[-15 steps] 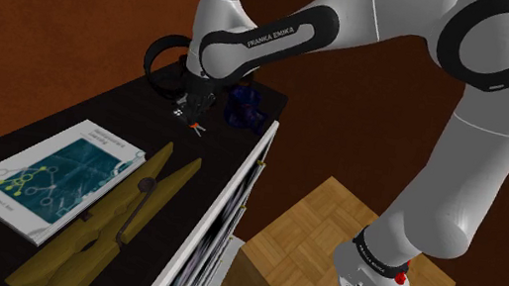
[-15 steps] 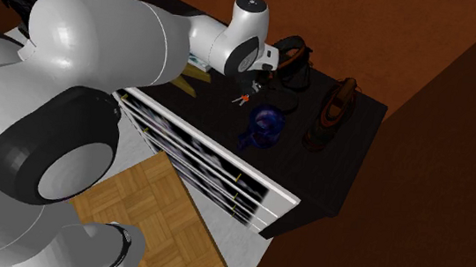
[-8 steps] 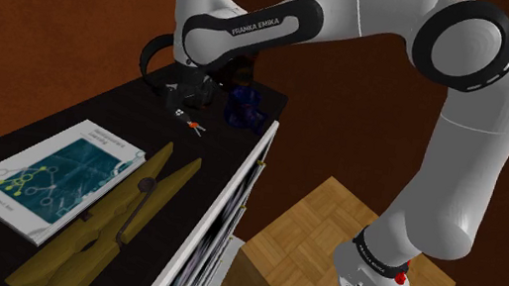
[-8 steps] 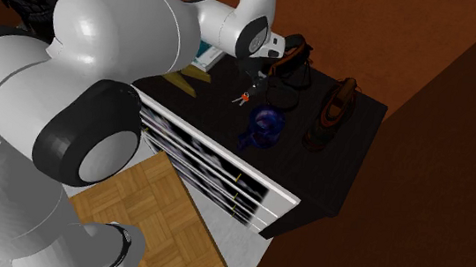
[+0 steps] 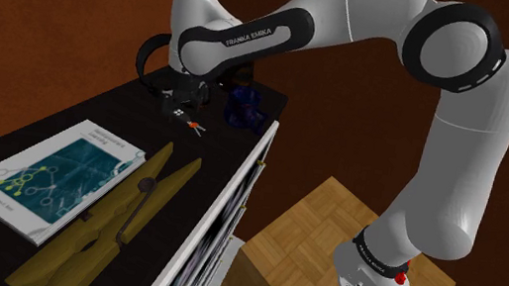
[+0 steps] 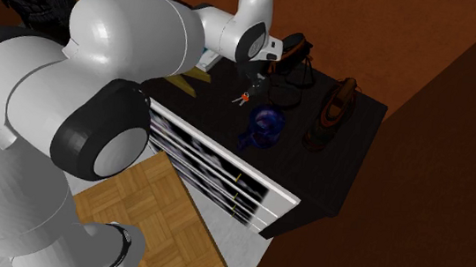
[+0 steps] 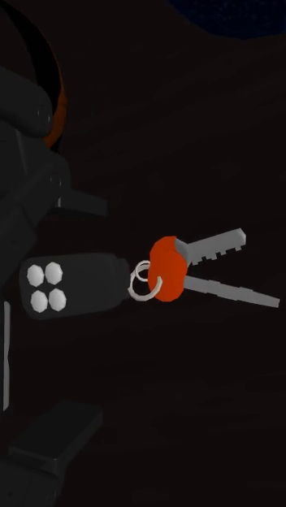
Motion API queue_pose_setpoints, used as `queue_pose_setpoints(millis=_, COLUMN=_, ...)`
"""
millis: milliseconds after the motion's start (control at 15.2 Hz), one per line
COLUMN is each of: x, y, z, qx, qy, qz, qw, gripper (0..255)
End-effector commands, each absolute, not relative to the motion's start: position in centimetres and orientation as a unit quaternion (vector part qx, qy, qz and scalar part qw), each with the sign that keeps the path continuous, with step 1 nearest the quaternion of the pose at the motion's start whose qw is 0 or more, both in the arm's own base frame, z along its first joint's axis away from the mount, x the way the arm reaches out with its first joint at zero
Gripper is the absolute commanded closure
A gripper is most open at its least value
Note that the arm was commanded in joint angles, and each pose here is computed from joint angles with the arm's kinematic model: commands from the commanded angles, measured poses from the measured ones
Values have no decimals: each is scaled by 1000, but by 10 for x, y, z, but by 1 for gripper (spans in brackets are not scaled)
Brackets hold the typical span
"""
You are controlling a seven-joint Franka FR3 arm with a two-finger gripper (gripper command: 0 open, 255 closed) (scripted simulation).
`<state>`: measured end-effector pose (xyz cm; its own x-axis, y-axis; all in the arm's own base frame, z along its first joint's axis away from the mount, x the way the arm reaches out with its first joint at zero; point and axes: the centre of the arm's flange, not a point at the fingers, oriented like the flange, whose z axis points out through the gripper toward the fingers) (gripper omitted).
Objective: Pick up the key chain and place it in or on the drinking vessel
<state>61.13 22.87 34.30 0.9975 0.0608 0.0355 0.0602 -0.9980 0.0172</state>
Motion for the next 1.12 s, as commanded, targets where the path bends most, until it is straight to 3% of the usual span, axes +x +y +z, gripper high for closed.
queue_pose_setpoints(millis=0, x=611, y=219, z=330, qx=1000, qy=22, qz=7, qw=13, gripper=0)
queue_pose_setpoints(millis=264, x=611, y=219, z=330, qx=1000, qy=22, qz=7, qw=13, gripper=0)
queue_pose_setpoints(millis=330, x=611, y=219, z=330, qx=1000, qy=22, qz=7, qw=13, gripper=255)
queue_pose_setpoints(millis=1056, x=611, y=219, z=340, qx=1000, qy=22, qz=7, qw=13, gripper=255)
